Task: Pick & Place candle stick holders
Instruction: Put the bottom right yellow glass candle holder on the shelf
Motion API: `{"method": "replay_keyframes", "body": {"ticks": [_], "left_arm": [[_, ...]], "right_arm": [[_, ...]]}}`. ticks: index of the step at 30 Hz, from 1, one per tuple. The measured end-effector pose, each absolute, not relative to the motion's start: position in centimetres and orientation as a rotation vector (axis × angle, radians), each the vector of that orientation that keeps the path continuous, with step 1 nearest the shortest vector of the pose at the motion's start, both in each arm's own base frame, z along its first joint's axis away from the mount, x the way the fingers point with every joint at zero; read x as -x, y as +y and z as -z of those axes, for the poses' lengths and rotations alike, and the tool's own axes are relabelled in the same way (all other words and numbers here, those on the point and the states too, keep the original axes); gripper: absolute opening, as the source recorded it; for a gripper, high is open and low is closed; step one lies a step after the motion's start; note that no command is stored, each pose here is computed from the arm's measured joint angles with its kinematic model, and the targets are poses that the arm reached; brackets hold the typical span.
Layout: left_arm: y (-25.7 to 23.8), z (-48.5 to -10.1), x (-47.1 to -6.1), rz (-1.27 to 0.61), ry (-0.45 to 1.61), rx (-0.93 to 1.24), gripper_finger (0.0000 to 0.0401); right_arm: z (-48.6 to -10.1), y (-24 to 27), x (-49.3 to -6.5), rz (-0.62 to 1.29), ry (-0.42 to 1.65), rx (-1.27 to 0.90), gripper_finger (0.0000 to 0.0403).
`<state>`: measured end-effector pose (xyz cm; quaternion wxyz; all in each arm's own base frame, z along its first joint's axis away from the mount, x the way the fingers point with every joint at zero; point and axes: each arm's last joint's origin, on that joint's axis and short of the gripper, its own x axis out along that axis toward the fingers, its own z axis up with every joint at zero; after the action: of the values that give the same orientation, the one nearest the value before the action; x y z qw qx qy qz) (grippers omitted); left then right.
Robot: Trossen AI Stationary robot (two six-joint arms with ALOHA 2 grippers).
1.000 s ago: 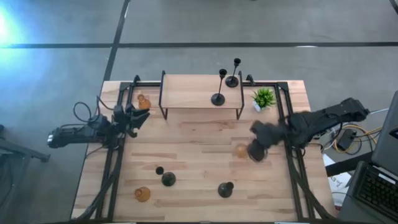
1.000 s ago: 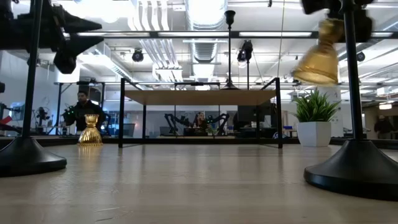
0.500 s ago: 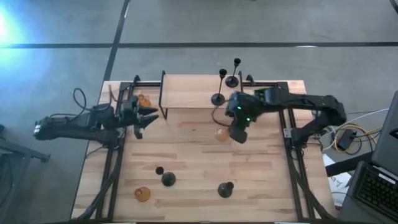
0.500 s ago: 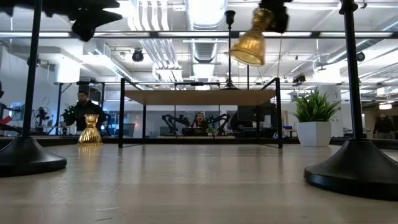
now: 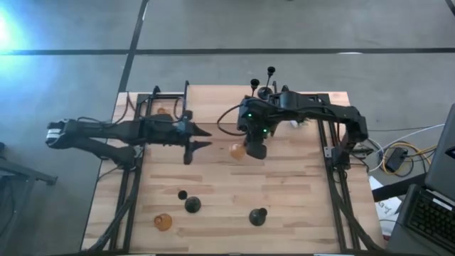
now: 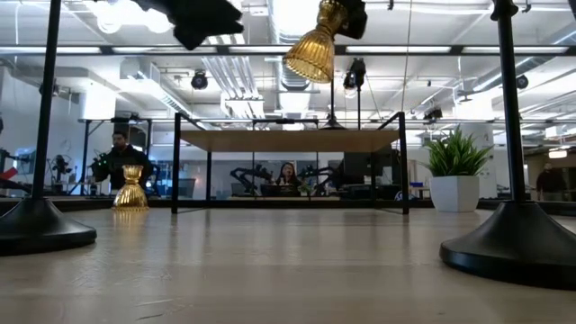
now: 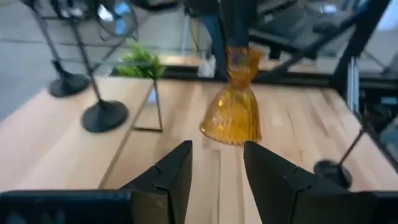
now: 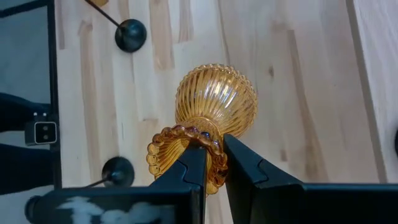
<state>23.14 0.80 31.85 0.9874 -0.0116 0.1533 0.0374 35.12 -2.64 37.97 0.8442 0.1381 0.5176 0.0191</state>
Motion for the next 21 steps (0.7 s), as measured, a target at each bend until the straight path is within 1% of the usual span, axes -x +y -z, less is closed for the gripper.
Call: {"method": "replay_keyframes", "body": {"ticks": [6, 9, 21], "left_arm": [[0.6, -32.6, -26.4, 0.025, 0.328, 0.0, 0.0149], [0.6, -32.3, -27.6, 0.06, 0.36, -0.005, 0.0149], [0.7, -32.3, -30.7, 0.065, 0.372, 0.002, 0.0149]], "right_arm": [[-38.0, -2.8, -36.5, -0.056, 1.092, -0.264, 0.0024], [-38.3, -2.8, -36.7, -0.06, 1.079, -0.256, 0.0024], [-38.7, -2.8, -36.7, -0.06, 1.058, -0.255, 0.0024]]}}
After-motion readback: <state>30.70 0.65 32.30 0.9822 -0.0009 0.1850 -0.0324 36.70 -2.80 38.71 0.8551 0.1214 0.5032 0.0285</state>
